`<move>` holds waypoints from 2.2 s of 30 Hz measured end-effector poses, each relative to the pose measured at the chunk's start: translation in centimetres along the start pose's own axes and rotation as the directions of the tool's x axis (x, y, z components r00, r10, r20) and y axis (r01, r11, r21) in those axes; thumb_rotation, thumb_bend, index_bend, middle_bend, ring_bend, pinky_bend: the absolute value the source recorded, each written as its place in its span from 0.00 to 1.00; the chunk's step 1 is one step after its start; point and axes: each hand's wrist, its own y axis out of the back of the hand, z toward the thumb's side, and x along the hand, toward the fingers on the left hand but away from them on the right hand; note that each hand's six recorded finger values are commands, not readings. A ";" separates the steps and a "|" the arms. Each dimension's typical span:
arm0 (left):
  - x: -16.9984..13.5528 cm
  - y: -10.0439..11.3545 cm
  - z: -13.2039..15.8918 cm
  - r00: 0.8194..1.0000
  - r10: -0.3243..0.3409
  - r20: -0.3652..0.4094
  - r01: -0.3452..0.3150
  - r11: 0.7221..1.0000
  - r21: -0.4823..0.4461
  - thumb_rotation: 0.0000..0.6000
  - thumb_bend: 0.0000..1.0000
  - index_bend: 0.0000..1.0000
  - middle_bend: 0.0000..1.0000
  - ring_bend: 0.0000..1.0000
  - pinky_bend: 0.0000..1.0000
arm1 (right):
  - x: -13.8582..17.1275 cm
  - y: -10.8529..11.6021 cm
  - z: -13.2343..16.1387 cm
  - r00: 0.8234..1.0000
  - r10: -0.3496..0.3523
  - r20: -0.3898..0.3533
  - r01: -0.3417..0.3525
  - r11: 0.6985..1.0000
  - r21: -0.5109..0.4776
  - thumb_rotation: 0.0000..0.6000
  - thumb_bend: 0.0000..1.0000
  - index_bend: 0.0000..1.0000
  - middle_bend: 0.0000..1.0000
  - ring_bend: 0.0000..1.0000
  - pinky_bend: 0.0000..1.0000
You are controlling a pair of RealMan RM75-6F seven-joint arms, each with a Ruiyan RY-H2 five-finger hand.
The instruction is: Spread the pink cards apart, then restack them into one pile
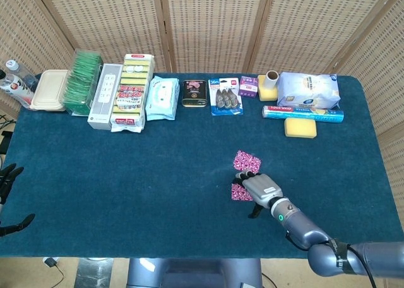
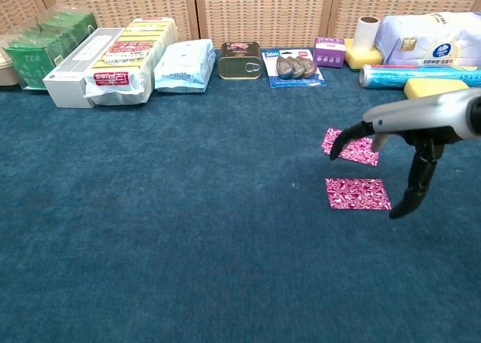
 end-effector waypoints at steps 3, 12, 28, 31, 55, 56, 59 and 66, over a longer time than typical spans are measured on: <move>0.0 0.0 0.0 1.000 -0.001 0.001 0.001 1.000 0.000 1.00 0.21 0.00 0.00 0.00 0.06 | -0.8 0.8 -0.9 1.000 -0.011 0.028 0.012 1.000 -0.026 0.97 0.00 0.15 0.12 0.00 0.16; 0.0 0.0 0.0 1.000 -0.001 -0.001 0.001 1.000 -0.001 1.00 0.21 0.00 0.00 0.00 0.06 | -3.8 1.8 -4.1 0.993 0.035 0.114 -0.021 0.992 -0.124 0.96 0.00 0.15 0.12 0.00 0.16; 0.1 0.0 0.0 1.000 -0.005 0.001 0.005 1.000 -0.002 1.00 0.21 0.00 0.00 0.00 0.06 | -6.2 0.9 -3.3 0.988 0.109 0.111 -0.089 0.981 -0.171 0.96 0.00 0.15 0.12 0.00 0.18; 0.1 0.0 0.0 1.000 -0.005 0.001 0.005 1.000 -0.002 1.00 0.21 0.00 0.00 0.00 0.06 | -6.4 0.8 -2.5 0.989 0.115 0.097 -0.098 0.981 -0.167 0.96 0.00 0.15 0.12 0.00 0.18; -0.1 0.3 -0.2 1.000 0.004 0.008 -0.004 1.000 -0.014 1.00 0.21 0.00 0.00 0.00 0.06 | -6.9 0.4 6.3 0.994 0.108 -0.027 -0.110 0.987 -0.113 0.96 0.00 0.15 0.12 0.00 0.18; -0.1 0.3 -0.2 1.000 0.005 0.008 -0.004 1.000 -0.014 1.00 0.21 0.00 0.00 0.00 0.06 | -6.8 0.5 6.5 0.994 0.103 -0.029 -0.106 0.988 -0.112 0.96 0.00 0.15 0.12 0.00 0.18; -0.1 0.3 -0.1 1.000 0.001 0.013 -0.001 1.000 -0.012 1.00 0.21 0.00 0.00 0.00 0.06 | -6.5 1.0 6.8 0.996 0.087 -0.033 -0.090 0.990 -0.106 0.96 0.00 0.15 0.12 0.00 0.18; -0.2 0.3 -0.2 1.000 0.005 0.010 -0.005 1.000 -0.013 1.00 0.21 0.00 0.00 0.00 0.06 | -5.8 1.6 6.9 0.997 0.057 -0.042 -0.061 0.993 -0.097 0.95 0.00 0.15 0.09 0.00 0.18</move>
